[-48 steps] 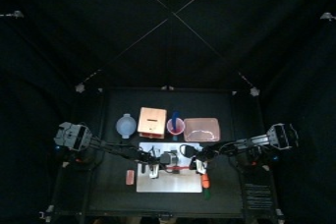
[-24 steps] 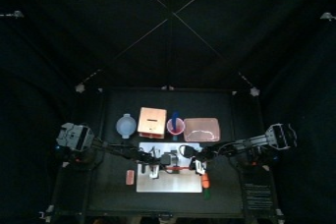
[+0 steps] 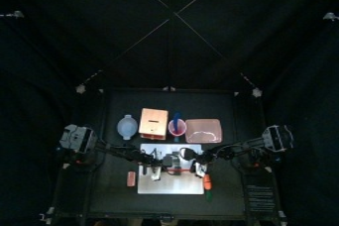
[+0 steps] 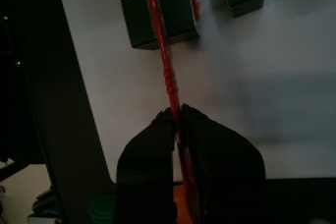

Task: Place sushi on board then cut the sushi with the knife then place the pieces on the plate
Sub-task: Cut the sushi into 4 pieces

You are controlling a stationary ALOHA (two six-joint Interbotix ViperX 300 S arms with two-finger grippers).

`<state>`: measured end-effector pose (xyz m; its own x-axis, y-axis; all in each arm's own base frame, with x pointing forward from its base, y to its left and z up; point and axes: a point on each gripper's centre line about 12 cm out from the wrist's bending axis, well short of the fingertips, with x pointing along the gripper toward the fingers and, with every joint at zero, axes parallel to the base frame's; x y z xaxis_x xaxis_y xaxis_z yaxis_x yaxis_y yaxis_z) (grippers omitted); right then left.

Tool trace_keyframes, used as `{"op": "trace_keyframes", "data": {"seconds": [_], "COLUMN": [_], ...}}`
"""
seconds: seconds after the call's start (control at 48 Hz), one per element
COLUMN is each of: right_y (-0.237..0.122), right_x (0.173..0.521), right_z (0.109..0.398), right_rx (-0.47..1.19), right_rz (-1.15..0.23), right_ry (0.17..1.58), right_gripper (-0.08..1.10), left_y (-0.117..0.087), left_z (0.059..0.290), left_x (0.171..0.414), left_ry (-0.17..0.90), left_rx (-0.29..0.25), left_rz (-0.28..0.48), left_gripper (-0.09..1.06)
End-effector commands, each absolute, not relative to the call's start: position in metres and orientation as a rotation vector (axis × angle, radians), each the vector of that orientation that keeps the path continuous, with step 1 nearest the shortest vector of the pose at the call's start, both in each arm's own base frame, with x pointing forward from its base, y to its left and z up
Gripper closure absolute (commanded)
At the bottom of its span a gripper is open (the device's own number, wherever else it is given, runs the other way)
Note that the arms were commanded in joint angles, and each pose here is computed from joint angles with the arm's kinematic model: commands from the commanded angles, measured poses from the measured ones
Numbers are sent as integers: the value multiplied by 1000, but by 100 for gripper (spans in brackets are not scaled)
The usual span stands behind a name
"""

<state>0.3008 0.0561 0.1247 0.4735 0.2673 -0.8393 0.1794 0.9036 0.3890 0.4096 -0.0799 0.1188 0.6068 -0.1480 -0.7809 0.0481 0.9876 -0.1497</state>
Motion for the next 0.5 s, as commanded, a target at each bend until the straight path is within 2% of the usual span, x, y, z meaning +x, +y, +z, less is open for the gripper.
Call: {"op": "trace_keyframes", "data": {"seconds": [0.021, 0.5], "right_y": [62, 83], "right_x": [304, 304], "right_z": [129, 133], "right_rx": [463, 497], "right_rz": [73, 116], "right_ry": [1079, 1081], "right_gripper": [73, 73], "left_y": [-83, -98], "left_z": [127, 131], "left_x": [412, 410], "left_ry": [892, 887], "left_rx": [-131, -161], "left_rz": [-117, -139], "left_gripper": [63, 63]}}
